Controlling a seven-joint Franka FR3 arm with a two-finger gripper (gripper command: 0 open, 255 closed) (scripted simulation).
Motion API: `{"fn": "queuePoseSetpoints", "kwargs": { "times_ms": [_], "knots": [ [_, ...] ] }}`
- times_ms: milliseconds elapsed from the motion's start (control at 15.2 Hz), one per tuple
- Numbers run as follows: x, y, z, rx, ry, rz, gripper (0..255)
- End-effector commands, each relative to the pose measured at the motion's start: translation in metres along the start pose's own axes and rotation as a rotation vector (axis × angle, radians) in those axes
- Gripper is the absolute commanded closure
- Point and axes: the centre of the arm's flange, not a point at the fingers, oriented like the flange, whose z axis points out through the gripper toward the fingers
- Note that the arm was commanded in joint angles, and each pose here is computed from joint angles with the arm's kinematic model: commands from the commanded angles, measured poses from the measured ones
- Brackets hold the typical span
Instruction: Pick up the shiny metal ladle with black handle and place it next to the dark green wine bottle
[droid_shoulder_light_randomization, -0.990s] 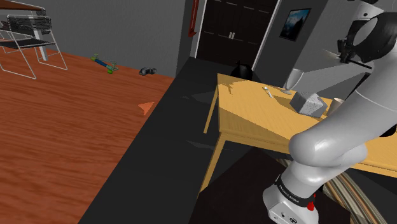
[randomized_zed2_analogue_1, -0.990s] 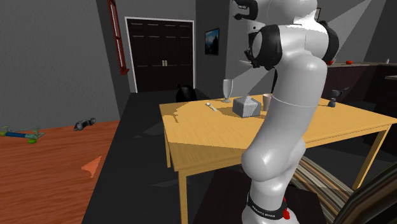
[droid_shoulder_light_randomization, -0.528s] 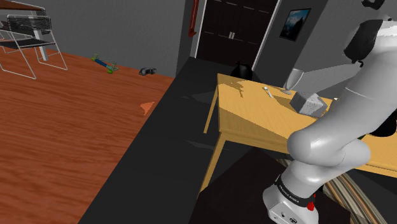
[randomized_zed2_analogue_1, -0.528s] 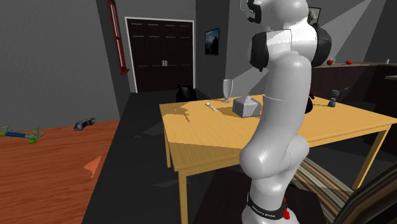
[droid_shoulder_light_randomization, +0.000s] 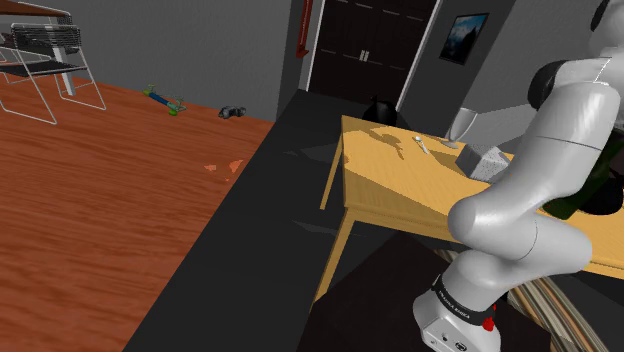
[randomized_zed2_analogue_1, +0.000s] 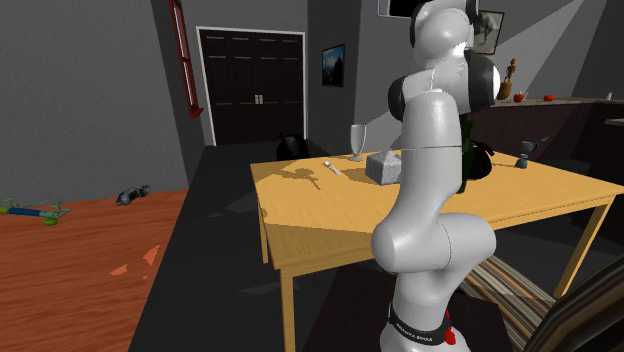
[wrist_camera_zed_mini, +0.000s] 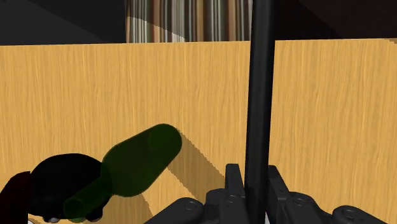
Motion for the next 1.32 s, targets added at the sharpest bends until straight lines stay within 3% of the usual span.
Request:
{"fn": "queuePoseSetpoints", "kwargs": {
  "times_ms": [0, 1254],
  "knots": [
    [-0.004, 0.035, 0.005, 0.001, 0.001, -0.006, 255],
    [0.007, 0.025, 0.104, 0.001, 0.001, -0.006, 255]
  ]
}}
